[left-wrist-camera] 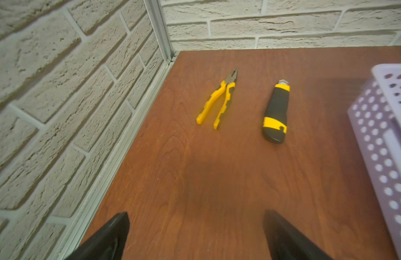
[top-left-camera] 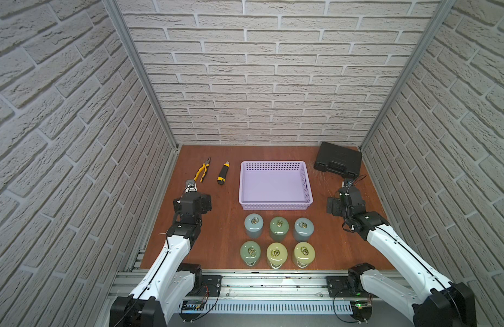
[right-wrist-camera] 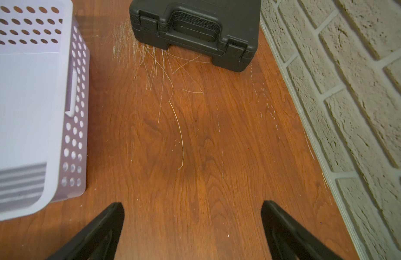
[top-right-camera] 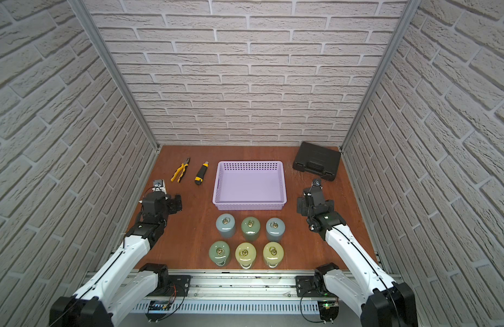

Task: Take the tea canister out of the basket
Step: Reset both arms

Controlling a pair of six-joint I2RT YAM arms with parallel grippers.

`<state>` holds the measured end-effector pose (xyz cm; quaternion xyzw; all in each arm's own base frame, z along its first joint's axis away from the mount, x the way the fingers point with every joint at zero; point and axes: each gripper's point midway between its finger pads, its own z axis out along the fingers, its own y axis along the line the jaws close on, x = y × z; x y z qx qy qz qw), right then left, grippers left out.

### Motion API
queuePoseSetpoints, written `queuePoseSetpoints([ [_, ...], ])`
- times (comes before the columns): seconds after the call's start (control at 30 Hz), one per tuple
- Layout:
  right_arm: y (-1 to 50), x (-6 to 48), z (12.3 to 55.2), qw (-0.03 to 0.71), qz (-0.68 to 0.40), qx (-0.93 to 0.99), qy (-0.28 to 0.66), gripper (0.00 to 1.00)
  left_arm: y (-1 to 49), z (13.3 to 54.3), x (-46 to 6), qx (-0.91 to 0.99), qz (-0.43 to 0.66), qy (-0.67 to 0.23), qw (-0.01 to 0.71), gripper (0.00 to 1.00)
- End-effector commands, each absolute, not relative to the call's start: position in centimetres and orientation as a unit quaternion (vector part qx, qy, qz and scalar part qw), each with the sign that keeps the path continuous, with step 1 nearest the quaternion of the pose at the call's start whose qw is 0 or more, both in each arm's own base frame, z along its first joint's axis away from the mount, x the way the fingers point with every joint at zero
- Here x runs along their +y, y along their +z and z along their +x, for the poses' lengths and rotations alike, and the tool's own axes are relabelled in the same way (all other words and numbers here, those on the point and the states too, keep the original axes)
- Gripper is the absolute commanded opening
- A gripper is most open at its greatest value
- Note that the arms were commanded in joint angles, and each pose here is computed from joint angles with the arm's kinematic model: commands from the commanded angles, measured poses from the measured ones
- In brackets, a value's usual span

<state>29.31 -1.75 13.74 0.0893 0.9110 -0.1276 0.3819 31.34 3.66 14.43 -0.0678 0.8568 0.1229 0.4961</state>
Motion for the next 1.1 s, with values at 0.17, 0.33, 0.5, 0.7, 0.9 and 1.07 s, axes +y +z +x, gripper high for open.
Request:
queuePoseSetpoints([
  [0.17, 14.2, -1.9, 33.9, 0.454, 0.071, 0.882, -0.104, 0.99, 13.4, 37.1, 2.3, 0.827, 0.017, 0.080, 0.556, 0.98],
  [0.33, 13.5, -2.1, 34.9, 0.476, 0.068, 0.871, -0.097, 0.99, 11.0, 39.2, 2.3, 0.831, 0.034, 0.080, 0.550, 0.98],
  [0.5, 12.7, -2.3, 35.6, 0.495, 0.064, 0.861, -0.097, 0.99, 9.1, 39.9, 3.3, 0.834, 0.016, 0.061, 0.549, 0.98],
  [0.7, 12.6, -2.5, 36.9, 0.514, 0.053, 0.849, -0.113, 0.99, 8.7, 39.7, 3.3, 0.828, 0.018, 0.058, 0.557, 0.98],
  [0.9, 11.6, -2.5, 39.0, 0.527, 0.045, 0.840, -0.119, 0.99, 8.6, 39.6, 3.3, 0.828, 0.018, 0.058, 0.557, 0.98],
  [1.07, 10.5, -2.2, 40.2, 0.541, 0.030, 0.833, -0.115, 0.99, 8.7, 39.6, 3.3, 0.828, 0.019, 0.059, 0.557, 0.98],
])
